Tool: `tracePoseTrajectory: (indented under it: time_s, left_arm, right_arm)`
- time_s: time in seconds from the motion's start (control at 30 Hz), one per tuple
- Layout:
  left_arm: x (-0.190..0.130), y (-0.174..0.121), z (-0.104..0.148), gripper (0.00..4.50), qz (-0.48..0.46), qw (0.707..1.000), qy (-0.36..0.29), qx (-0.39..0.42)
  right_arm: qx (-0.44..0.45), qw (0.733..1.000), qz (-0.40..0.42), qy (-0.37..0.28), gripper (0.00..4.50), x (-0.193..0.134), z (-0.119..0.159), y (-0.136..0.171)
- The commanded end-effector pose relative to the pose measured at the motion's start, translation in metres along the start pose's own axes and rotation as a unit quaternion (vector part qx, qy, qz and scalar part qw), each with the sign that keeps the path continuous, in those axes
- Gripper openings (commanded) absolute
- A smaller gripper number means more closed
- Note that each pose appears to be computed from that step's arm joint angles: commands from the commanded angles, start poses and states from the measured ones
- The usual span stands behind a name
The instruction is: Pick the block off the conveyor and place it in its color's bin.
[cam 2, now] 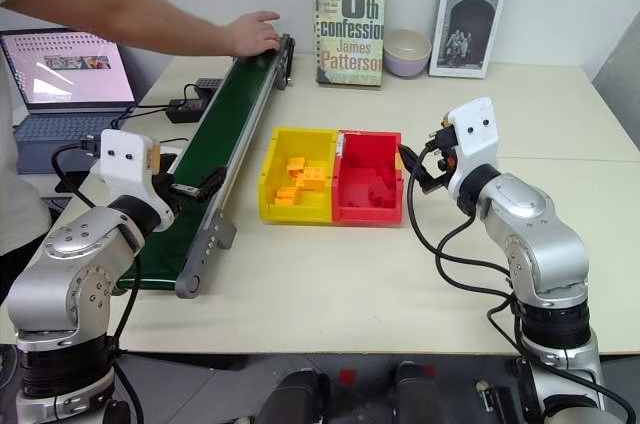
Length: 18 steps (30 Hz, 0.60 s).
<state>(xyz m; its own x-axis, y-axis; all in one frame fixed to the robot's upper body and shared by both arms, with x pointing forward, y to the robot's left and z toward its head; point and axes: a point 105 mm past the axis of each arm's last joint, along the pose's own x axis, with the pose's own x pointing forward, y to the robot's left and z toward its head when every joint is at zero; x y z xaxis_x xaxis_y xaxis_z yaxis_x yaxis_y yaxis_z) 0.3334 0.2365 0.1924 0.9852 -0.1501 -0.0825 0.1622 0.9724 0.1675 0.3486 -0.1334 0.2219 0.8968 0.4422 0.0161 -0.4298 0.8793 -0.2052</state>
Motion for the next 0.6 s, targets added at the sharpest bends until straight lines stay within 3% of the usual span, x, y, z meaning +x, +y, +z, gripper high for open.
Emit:
tracePoseTrajectory:
  time_s: [0.03,0.23,0.4,0.5,0.6]
  left_arm:
    - [-0.003,0.001,0.012,4.47,0.003,1.000,-0.019,0.016]
    - [-0.007,0.005,0.013,4.47,0.003,1.000,-0.022,0.016]
    - [-0.014,0.027,0.017,4.47,0.066,0.997,-0.034,0.000]
    - [-0.015,0.027,0.013,4.47,0.085,0.996,-0.038,-0.010]
    - [-0.013,0.029,0.009,4.47,0.101,0.994,-0.043,-0.019]
  right_arm:
    - [-0.015,1.000,-0.003,-0.027,4.50,-0.005,0.015,0.000]
    - [-0.019,0.999,0.002,-0.026,4.50,-0.005,0.014,0.000]
    - [-0.034,0.999,0.025,-0.030,4.50,-0.002,0.020,0.000]
    - [-0.038,0.996,0.068,-0.044,4.50,0.002,0.027,0.005]
    - [-0.027,0.983,0.161,-0.082,4.50,0.004,0.044,0.022]
